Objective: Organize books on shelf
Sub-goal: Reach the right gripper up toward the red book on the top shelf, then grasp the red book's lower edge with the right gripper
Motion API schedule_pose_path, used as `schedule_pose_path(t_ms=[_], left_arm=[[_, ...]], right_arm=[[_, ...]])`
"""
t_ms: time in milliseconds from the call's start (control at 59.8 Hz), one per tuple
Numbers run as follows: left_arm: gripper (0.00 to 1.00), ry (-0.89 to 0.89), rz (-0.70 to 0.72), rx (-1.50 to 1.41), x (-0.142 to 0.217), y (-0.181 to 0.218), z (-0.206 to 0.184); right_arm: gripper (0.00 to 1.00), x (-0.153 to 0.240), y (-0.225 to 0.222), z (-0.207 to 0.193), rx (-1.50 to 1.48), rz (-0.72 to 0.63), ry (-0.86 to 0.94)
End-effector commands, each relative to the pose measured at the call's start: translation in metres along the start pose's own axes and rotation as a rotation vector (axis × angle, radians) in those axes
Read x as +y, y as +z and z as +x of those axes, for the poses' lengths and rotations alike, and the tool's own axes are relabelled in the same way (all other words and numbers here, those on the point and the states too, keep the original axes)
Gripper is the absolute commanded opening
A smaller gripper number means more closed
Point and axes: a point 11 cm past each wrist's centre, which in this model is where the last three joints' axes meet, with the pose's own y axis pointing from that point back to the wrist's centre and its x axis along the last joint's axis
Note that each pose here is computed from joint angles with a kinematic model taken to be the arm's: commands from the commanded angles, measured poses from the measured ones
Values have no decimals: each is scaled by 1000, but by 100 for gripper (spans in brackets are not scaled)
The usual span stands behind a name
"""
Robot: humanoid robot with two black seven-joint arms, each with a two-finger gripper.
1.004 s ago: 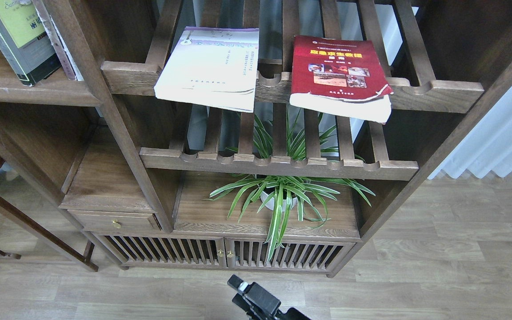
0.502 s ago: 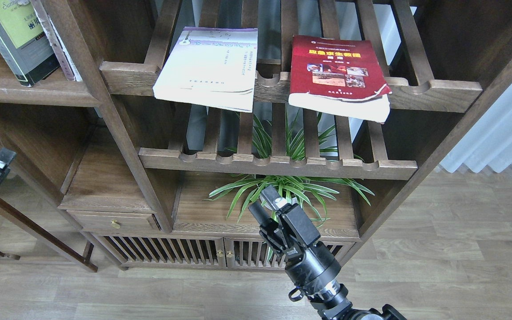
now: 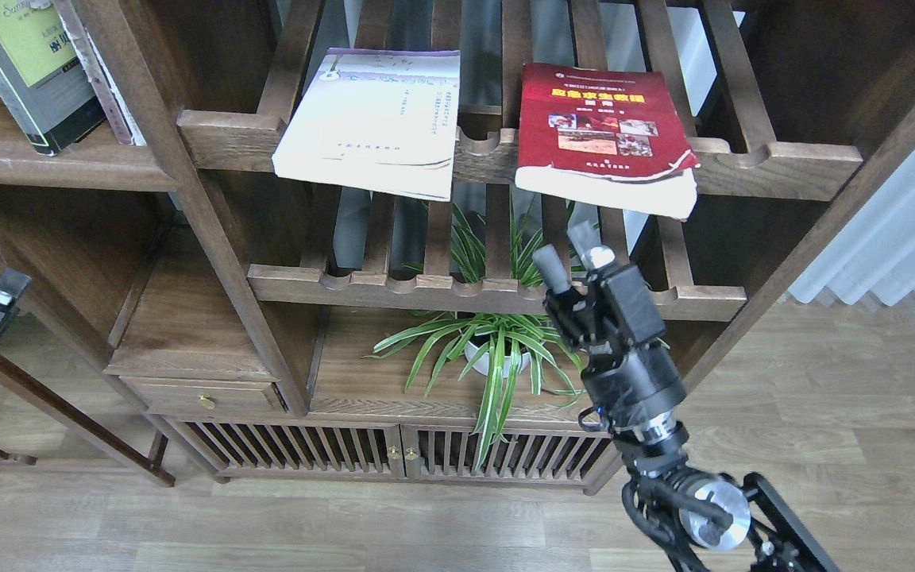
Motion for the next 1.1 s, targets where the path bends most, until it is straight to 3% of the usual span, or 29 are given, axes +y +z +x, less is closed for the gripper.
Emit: schedule_pose_path(t_ms=[0, 1088], left_arm=[[93, 5, -11, 1, 1, 3, 2], [93, 15, -3, -3, 3, 4, 5]], right_arm=[[94, -7, 0, -5, 33, -20, -23], [96, -22, -52, -17, 162, 37, -63]])
